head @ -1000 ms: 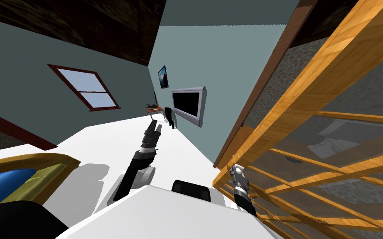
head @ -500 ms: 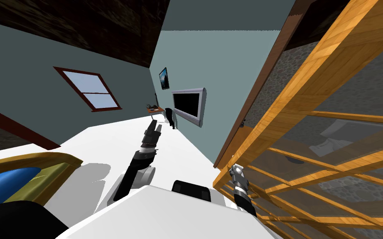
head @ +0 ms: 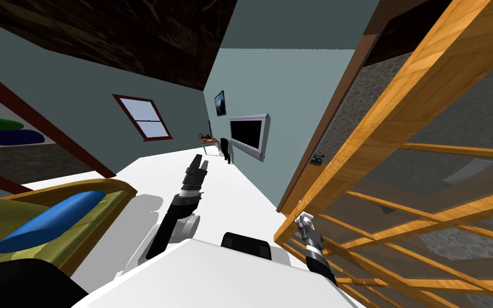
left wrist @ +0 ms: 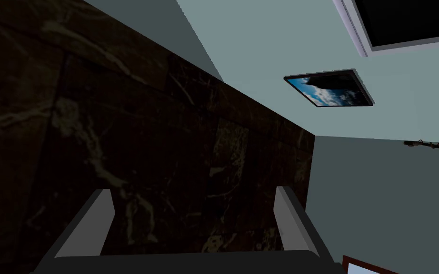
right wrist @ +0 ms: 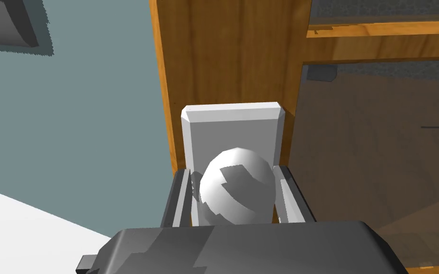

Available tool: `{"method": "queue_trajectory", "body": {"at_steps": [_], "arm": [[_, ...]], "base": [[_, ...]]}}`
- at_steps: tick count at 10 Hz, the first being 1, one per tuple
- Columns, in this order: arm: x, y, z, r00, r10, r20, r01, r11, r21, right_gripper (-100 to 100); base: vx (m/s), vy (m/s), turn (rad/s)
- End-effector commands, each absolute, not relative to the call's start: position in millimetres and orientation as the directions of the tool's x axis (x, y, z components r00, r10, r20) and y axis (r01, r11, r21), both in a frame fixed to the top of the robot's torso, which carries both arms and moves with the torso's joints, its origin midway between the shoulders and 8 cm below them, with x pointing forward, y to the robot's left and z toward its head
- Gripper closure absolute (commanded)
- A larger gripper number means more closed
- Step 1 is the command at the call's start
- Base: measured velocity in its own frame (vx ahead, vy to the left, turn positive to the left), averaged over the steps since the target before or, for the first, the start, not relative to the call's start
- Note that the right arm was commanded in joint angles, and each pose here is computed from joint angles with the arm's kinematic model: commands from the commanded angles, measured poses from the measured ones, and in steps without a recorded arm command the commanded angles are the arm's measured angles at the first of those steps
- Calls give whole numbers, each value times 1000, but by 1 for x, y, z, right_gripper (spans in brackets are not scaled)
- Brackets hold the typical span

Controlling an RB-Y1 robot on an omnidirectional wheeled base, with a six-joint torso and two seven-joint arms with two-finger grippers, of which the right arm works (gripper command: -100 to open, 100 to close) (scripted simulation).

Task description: Pull the door open

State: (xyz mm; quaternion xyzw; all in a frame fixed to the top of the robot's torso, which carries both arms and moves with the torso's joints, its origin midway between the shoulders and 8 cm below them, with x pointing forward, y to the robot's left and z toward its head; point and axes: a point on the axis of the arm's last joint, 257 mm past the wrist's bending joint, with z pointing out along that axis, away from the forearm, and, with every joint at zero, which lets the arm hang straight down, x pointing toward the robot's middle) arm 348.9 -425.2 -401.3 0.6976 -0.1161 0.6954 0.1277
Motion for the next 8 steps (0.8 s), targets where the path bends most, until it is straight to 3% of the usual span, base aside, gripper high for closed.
{"method": "queue_trajectory", "body": {"at_steps": [1, 5, 8], "arm": [[346, -423, -400, -1, 10, 1000, -313, -950, 9, 100], [336, -421, -400, 0, 0, 1000, -254, -967, 0, 100], [329, -419, -402, 5, 4, 1000, -232, -973, 5, 100]], "base": [[-207, -16, 154], [-218, -24, 158], [-156, -20, 94]]}}
